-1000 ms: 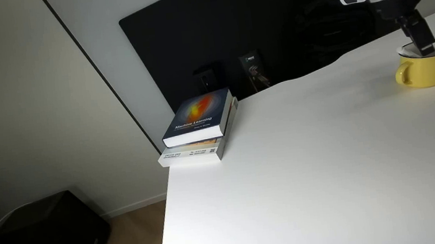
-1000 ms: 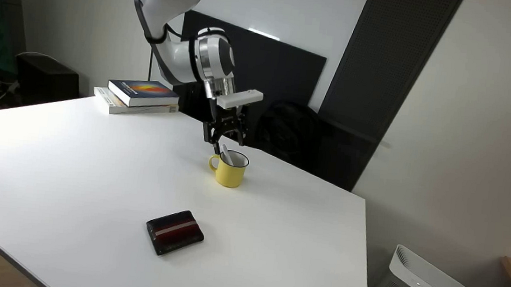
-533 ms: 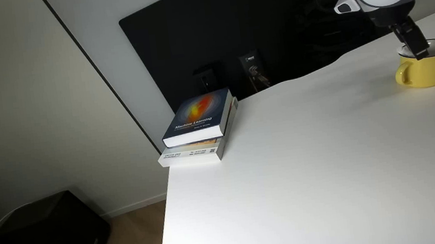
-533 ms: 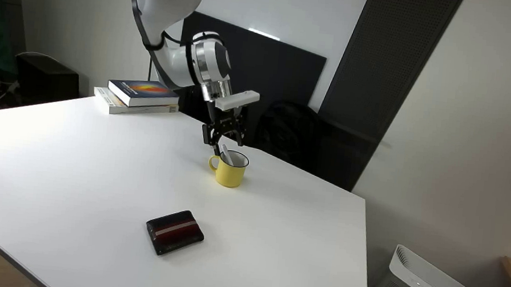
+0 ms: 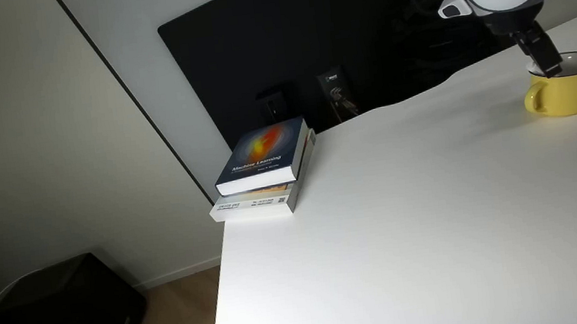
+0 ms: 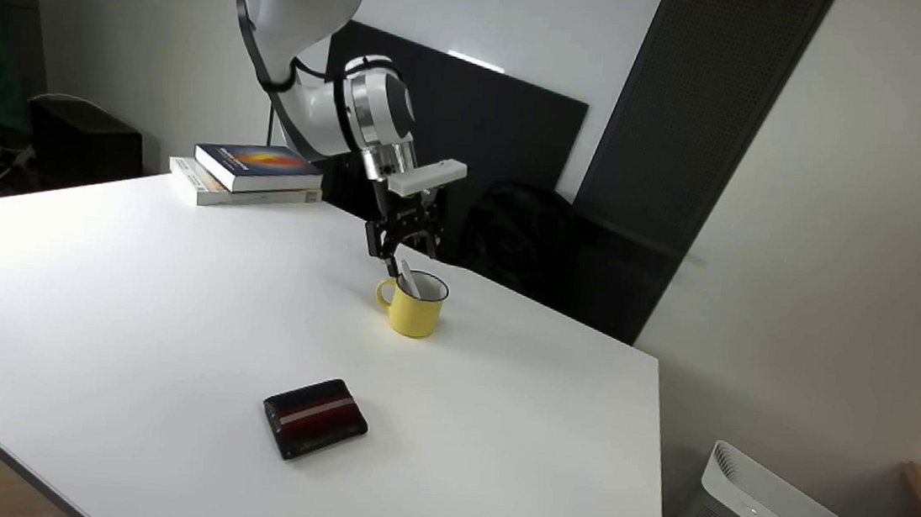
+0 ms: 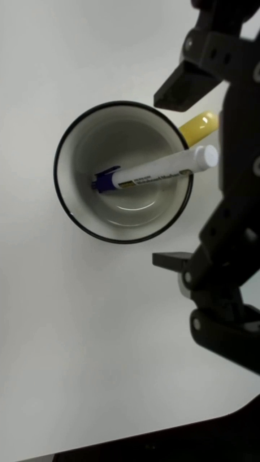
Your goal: Take the blue marker out of the yellow mug
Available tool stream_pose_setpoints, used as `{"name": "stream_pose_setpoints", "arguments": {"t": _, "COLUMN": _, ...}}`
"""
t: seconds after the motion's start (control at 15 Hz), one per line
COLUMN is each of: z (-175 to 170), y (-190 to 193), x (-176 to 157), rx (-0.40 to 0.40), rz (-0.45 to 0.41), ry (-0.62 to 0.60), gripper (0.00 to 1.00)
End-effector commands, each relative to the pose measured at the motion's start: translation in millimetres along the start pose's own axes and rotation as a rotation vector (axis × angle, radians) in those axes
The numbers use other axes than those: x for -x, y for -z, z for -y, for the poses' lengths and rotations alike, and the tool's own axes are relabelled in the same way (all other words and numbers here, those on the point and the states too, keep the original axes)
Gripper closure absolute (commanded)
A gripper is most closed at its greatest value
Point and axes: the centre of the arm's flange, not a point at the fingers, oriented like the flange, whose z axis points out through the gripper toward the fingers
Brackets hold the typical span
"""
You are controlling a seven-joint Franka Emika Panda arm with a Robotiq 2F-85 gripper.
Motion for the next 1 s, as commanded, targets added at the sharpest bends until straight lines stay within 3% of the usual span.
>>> {"name": "stream_pose_setpoints", "arguments": {"t": 0.0, "z": -11.9, "y": 4.2, "x": -6.5, "rx": 0.025, "rz": 0.019, "ry": -0.002, "gripper": 0.00}}
{"name": "stream_pose_setpoints", "arguments": {"t": 0.93, "z": -11.7, "y": 5.2, "x": -12.6, "rx": 0.066, "rz": -0.021, "ry": -0.024, "gripper": 0.00}}
